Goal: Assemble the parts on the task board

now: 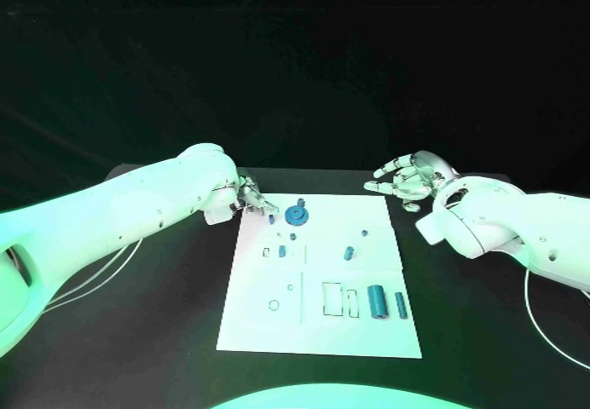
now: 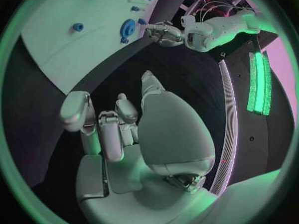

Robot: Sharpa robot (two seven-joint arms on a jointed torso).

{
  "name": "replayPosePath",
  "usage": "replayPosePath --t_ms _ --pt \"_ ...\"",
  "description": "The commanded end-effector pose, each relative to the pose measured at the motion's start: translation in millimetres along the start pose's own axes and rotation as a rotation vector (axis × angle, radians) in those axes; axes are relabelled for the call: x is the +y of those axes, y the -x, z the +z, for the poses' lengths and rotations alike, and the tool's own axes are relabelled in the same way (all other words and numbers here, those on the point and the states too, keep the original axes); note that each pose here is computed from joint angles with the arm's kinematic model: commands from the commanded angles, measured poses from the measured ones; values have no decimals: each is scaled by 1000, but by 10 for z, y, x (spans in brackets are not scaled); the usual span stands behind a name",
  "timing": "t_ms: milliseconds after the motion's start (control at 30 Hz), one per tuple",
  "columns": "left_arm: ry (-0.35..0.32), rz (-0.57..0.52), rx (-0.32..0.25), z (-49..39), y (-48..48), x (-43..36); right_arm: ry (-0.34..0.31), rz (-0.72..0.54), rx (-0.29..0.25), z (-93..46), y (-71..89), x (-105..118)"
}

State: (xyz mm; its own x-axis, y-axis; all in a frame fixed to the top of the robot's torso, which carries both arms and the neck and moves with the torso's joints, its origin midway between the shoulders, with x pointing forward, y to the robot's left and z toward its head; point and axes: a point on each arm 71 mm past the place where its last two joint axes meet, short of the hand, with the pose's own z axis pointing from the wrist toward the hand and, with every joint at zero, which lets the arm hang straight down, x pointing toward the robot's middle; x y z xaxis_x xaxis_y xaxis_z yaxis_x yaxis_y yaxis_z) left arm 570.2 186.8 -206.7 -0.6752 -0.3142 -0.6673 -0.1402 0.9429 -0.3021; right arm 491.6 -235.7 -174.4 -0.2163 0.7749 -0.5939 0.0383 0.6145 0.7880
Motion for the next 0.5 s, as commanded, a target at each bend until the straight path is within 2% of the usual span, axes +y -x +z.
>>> replayPosePath --t_ms 33,500 --pt "-22 20 27 10 -25 -45 17 -6 12 -3 -20 20" --pt "-25 10 39 54 -39 -62 19 -6 14 0 -30 27"
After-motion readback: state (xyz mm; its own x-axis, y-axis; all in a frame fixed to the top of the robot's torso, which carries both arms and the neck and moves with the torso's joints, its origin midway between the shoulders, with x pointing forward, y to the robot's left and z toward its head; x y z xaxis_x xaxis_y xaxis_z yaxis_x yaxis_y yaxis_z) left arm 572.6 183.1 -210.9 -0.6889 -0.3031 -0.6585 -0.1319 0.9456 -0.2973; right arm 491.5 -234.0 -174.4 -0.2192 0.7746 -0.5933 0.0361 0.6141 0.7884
